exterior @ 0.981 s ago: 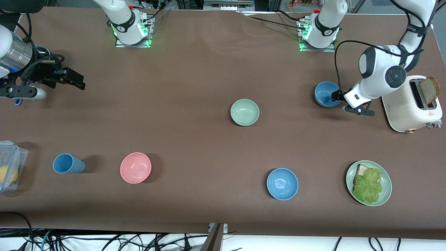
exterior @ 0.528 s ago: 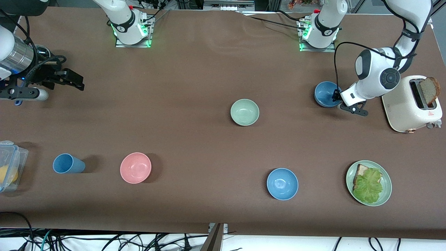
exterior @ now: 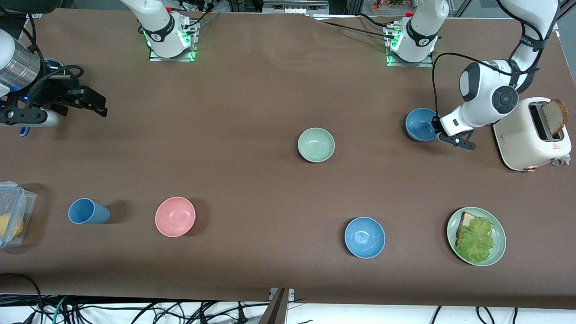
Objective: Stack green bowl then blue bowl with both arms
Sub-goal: 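Grasp the light blue bowl's rim with the left gripper and lift, then carry the blue bowl with the left gripper over the green bowl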
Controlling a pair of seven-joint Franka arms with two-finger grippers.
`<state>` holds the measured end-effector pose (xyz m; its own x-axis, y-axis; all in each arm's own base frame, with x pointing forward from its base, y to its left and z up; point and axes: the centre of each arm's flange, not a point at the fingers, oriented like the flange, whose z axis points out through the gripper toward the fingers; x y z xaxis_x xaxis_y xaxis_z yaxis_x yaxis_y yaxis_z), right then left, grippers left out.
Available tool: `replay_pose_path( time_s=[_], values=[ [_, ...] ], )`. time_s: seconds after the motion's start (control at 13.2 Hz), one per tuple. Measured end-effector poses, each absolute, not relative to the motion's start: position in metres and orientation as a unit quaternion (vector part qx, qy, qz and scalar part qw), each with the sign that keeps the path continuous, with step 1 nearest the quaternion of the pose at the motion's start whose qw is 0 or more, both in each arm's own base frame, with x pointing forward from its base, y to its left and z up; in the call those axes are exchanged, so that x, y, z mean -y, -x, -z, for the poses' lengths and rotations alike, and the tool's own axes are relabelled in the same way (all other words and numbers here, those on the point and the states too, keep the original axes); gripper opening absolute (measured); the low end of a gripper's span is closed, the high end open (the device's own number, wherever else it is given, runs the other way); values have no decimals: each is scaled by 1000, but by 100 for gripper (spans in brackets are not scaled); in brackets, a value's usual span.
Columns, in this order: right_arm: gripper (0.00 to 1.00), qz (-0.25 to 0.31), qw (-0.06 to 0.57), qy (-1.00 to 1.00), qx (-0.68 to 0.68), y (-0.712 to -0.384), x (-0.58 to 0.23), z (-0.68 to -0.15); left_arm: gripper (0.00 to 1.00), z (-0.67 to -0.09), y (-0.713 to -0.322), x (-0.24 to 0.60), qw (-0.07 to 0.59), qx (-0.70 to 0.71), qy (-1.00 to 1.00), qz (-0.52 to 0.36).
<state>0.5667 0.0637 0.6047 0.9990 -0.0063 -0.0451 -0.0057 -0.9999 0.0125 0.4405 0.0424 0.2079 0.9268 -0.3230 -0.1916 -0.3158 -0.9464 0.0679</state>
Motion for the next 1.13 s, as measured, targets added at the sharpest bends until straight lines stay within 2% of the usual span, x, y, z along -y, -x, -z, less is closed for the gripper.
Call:
replay_pose_path(
  time_s=[0.23, 0.45, 0.75, 0.91, 1.13],
  values=[
    [100, 22, 7, -1000, 3, -567, -64, -605, 5, -252, -458, -10, 21, 190, -975, 114],
    [100, 22, 7, -1000, 3, -567, -64, -605, 5, -333, -489, 26, 55, 191, -971, 134],
    [100, 22, 7, -1000, 3, -567, -64, -605, 5, -437, -538, 99, 55, 173, -973, 139],
    [100, 22, 7, -1000, 2, -567, -64, -605, 5, -443, -555, 142, 58, 156, -977, 136],
    [100, 21, 7, -1000, 2, -567, -65, -605, 5, -410, -576, 214, 67, 130, -979, 140]
  ],
)
